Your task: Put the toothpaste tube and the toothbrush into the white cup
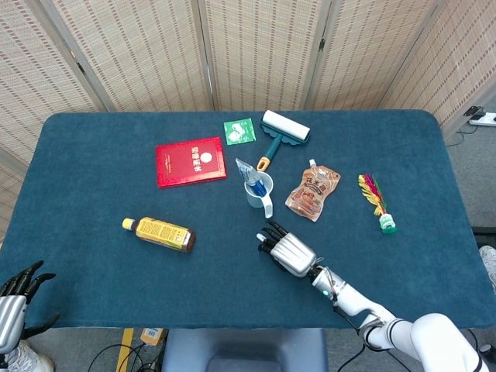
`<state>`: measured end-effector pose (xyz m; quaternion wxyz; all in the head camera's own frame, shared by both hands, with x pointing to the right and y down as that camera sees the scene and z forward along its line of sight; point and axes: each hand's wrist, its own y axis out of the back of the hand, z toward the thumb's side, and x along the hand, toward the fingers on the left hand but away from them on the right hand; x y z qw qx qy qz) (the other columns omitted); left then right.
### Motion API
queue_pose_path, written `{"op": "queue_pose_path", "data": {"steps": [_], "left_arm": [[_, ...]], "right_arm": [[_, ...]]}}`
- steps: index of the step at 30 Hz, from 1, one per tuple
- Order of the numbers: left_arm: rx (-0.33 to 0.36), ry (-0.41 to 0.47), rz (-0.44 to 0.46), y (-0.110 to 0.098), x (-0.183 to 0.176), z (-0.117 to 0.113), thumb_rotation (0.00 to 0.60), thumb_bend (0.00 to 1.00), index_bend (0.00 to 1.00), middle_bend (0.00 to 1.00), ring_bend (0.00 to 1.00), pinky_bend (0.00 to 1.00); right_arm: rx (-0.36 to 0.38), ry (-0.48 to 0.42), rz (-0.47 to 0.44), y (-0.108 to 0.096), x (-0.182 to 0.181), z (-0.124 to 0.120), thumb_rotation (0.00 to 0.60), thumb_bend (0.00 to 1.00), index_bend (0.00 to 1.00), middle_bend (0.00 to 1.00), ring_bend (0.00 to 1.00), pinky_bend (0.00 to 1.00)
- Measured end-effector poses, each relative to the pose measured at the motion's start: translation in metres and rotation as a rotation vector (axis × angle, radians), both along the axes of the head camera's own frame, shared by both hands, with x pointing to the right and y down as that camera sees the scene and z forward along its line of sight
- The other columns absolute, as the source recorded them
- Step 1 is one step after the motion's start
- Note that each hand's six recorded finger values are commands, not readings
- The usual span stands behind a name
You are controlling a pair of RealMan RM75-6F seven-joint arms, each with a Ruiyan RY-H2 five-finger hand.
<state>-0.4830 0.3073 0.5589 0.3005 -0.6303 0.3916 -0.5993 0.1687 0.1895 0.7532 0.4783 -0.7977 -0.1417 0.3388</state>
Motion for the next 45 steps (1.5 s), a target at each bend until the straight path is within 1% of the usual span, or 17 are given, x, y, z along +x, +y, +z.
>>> {"op": "queue_pose_path", "data": {"steps": [5,10,17,21,24,27,29,31,36,40,45], "left_arm": [[0.000,0.005,0.005,-0.001,0.002,0.001,0.600,0.22,0.27,0.11,0.14,0.20],[-0.001,0.007,0.008,-0.002,0.002,0.002,0.600,0.22,0.27,0.11,0.14,0.20],[-0.006,0.007,0.012,-0.002,0.004,0.003,0.600,0.22,0.27,0.11,0.14,0.20],[-0.007,0.011,0.015,-0.002,0.006,0.004,0.600,0.22,0.27,0.11,0.14,0.20],[-0.007,0.013,0.017,-0.002,0.007,0.004,0.600,0.22,0.27,0.11,0.14,0.20],[-0.005,0.013,0.018,-0.002,0.007,0.004,0.600,0.22,0.27,0.11,0.14,0.20],[-0.003,0.012,0.015,-0.002,0.006,0.003,0.600,0.22,0.27,0.11,0.14,0.20],[-0.002,0.009,0.010,-0.002,0.005,0.002,0.600,0.22,0.27,0.11,0.14,0.20],[-0.005,0.004,0.003,0.001,0.003,0.001,0.600,0.22,0.27,0.11,0.14,0.20],[-0.004,0.002,-0.001,0.001,0.002,0.000,0.600,0.22,0.27,0.11,0.14,0.20],[-0.006,0.003,0.000,0.002,0.002,0.000,0.600,0.22,0.27,0.11,0.14,0.20]], "right_arm": [[0.015,0.033,0.038,-0.008,0.019,0.002,0.600,0.58,0.36,0.41,0.13,0.08],[0.018,0.063,0.073,-0.009,0.045,0.000,0.600,0.58,0.36,0.41,0.13,0.08],[0.014,0.098,0.116,-0.002,0.089,-0.010,0.600,0.58,0.36,0.41,0.13,0.08],[-0.001,0.107,0.117,0.005,0.103,-0.017,0.600,0.58,0.36,0.41,0.13,0.08],[0.002,0.084,0.117,0.008,0.102,-0.024,0.600,0.56,0.36,0.41,0.13,0.08],[0.011,0.051,0.124,0.008,0.096,-0.032,0.600,0.45,0.36,0.41,0.13,0.08],[0.021,0.038,0.121,0.007,0.090,-0.035,0.600,0.35,0.38,0.41,0.13,0.08],[0.031,0.037,0.111,0.007,0.086,-0.036,0.600,0.31,0.41,0.41,0.13,0.08],[0.041,0.058,0.078,0.008,0.076,-0.031,0.600,0.29,0.46,0.41,0.13,0.08],[0.066,0.081,0.046,0.005,0.070,-0.027,0.600,0.30,0.48,0.41,0.13,0.08],[0.087,0.102,0.008,0.003,0.066,-0.022,0.600,0.31,0.48,0.41,0.13,0.08]]}}
